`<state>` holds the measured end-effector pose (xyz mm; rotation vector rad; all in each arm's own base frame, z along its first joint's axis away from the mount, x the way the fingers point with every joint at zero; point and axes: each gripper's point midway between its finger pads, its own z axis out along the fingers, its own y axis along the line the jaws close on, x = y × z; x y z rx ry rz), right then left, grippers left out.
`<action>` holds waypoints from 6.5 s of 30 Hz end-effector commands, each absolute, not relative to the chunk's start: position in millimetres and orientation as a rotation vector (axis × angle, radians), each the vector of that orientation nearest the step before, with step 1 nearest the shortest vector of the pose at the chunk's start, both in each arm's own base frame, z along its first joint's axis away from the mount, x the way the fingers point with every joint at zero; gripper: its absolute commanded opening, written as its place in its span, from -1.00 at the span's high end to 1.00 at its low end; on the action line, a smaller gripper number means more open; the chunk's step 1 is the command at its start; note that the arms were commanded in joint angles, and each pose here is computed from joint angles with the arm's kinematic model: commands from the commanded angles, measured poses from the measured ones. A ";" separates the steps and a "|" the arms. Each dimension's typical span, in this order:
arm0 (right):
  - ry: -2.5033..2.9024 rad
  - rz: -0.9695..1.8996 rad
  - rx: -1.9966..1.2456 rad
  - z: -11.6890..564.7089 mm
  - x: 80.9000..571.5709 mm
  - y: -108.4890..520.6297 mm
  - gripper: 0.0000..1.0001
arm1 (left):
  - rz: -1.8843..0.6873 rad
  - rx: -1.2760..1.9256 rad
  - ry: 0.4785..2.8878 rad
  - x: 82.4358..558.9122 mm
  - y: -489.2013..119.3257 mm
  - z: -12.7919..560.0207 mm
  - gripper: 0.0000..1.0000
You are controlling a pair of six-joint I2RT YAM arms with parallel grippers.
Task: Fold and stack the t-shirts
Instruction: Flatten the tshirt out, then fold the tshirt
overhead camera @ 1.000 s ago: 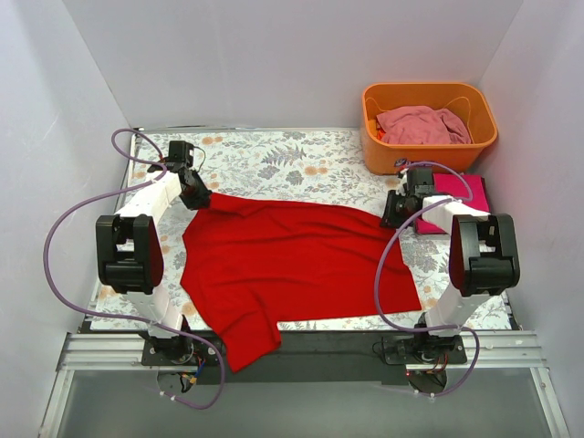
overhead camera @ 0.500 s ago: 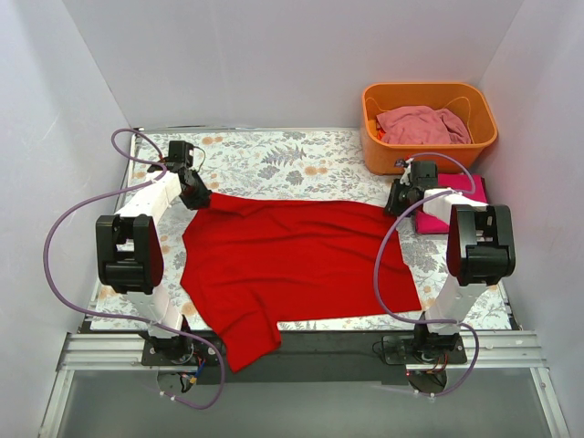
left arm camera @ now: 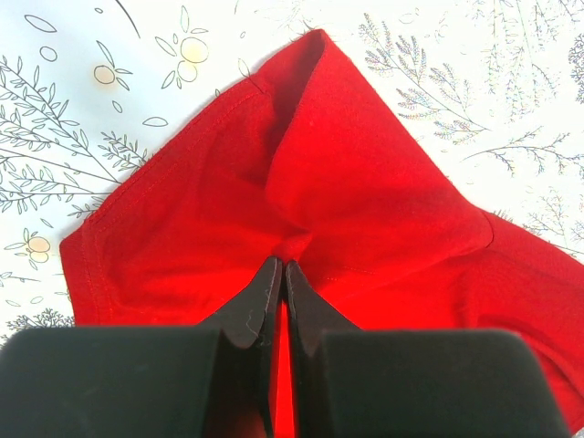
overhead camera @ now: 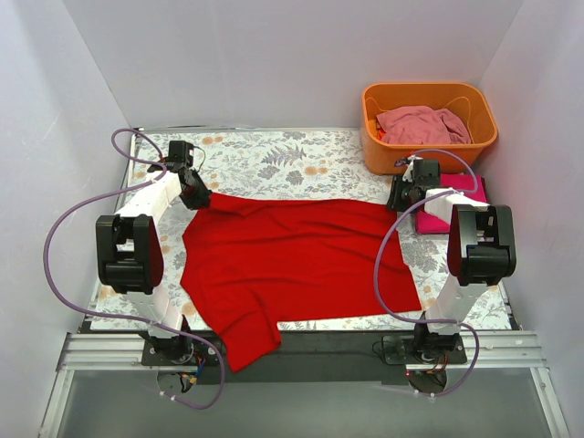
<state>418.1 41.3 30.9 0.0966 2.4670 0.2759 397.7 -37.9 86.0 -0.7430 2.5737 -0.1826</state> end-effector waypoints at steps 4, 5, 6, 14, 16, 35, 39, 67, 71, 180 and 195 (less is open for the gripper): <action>2.367 0.190 0.025 58.9 441.8 30.6 0.05 | -0.196 -0.722 2.522 405.9 -36.4 106.5 1.00; 2.365 0.186 0.017 59.5 442.3 30.8 0.05 | -0.197 -0.722 2.524 405.8 -36.6 106.0 1.00; 2.362 0.185 0.008 60.3 443.1 30.4 0.05 | -0.200 -0.723 2.523 406.2 -37.0 106.5 1.00; 2.433 0.252 -0.071 31.7 438.0 40.6 0.10 | -0.192 -0.726 2.522 406.3 -35.9 105.8 1.00; 2.454 0.270 -0.076 24.7 433.1 43.4 0.12 | -0.195 -0.727 2.521 406.7 -36.2 106.0 1.00; 2.558 0.208 -0.170 0.5 410.4 39.4 0.49 | -0.196 -0.735 2.532 407.7 -37.0 100.8 1.00; 2.537 0.225 -0.165 9.0 420.4 43.2 0.75 | -0.179 -0.741 2.513 413.8 -34.1 103.9 1.00; 2.269 0.077 -0.120 116.0 512.1 26.7 0.97 | -0.192 -0.726 2.324 518.2 -27.0 187.1 1.00; 2.283 0.081 -0.117 111.5 503.5 27.4 0.97 | -0.170 -0.740 2.328 505.3 -23.7 189.0 1.00; 2.266 0.029 0.271 99.3 355.7 16.3 -0.36 | -0.431 -1.049 2.510 240.6 -69.7 94.5 0.98; 2.306 0.330 0.158 88.0 355.3 61.1 -0.19 | -0.449 -0.999 2.527 242.6 -72.4 99.8 0.98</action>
